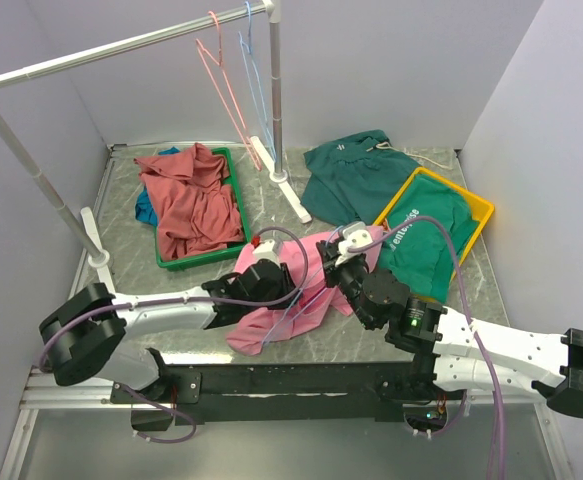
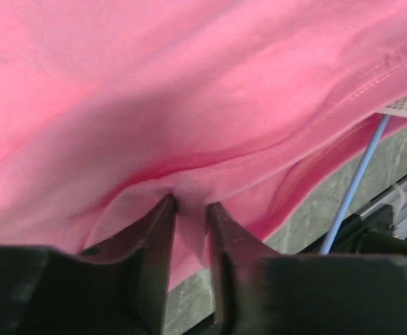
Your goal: Place the t-shirt on the hanger
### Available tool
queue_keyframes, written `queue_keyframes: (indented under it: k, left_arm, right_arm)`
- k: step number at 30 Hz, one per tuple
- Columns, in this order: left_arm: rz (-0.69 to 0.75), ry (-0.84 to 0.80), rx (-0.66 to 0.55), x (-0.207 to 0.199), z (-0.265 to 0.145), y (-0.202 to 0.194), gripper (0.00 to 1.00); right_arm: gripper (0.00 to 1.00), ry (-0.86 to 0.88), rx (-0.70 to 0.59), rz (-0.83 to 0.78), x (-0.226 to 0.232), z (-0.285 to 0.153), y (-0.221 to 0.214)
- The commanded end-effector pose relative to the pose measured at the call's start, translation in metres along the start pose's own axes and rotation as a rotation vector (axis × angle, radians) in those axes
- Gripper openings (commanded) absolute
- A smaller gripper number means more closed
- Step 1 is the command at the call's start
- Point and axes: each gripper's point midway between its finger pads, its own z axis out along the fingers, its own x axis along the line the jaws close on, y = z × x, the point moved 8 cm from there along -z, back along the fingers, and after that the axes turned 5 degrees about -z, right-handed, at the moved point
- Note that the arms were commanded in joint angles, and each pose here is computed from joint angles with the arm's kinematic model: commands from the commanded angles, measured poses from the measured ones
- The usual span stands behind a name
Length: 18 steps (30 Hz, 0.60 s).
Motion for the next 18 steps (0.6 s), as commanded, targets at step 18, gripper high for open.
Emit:
queue_keyframes:
  k: [18]
  left_arm:
    - [-0.127,-0.088,-0.265,0.002,-0.098,0.042,0.01]
  right_arm:
    - [0.0,-0.485,-0.013,-0.018,-0.037,0.021,0.056]
